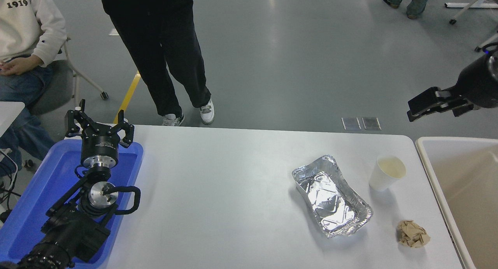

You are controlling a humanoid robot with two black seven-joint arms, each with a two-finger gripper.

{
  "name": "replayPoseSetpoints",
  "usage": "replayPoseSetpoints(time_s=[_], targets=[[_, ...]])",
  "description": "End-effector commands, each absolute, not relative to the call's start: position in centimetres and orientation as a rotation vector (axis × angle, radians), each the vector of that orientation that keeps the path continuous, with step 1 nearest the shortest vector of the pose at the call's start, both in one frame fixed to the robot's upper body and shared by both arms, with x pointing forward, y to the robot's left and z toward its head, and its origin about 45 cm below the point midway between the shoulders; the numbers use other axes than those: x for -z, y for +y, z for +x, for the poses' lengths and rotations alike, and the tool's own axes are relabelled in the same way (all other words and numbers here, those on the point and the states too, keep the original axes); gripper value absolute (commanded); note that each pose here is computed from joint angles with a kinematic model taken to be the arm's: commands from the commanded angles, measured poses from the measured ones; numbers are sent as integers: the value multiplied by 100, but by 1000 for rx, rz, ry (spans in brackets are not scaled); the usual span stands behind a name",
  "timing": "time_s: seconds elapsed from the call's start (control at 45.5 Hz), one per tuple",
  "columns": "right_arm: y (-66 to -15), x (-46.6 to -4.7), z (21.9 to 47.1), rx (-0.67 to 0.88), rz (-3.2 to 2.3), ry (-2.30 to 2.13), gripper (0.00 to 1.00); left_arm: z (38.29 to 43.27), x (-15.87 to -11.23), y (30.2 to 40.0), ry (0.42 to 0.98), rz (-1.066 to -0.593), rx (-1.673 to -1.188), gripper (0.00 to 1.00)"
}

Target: Pick up paper cup place in dustbin

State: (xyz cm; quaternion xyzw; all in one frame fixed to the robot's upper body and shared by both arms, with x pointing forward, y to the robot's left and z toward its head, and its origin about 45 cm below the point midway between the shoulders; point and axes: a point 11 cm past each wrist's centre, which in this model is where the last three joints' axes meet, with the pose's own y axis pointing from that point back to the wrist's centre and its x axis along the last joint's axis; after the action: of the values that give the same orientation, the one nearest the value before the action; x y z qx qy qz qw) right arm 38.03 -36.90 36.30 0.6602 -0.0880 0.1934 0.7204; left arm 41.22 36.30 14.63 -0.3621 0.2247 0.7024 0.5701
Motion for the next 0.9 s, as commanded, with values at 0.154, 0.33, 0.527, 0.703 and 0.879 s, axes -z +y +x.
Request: replayPoseSetpoints(time_s=[0.154, 0.33, 0.527, 0.703, 0.879], targets=[[-4196, -2872, 4011, -478, 1392, -304, 100, 4121, -1461, 3628, 528, -848, -1648, 99], [-4221, -2448, 3989, -459, 1418, -327, 100, 4121, -1463, 3631, 527, -850, -1649, 99], [-4262, -2164, 3983, -463, 1402, -332, 100, 4121, -1463, 3631, 527, -850, -1649, 99], [-4230, -1944, 4004, -481, 1392, -331, 100, 4121, -1463, 3631, 527, -850, -1649, 99], [-4196, -1808, 4001, -490, 1392, -332, 100, 4121, -1464, 3632, 526, -851, -1650, 99]])
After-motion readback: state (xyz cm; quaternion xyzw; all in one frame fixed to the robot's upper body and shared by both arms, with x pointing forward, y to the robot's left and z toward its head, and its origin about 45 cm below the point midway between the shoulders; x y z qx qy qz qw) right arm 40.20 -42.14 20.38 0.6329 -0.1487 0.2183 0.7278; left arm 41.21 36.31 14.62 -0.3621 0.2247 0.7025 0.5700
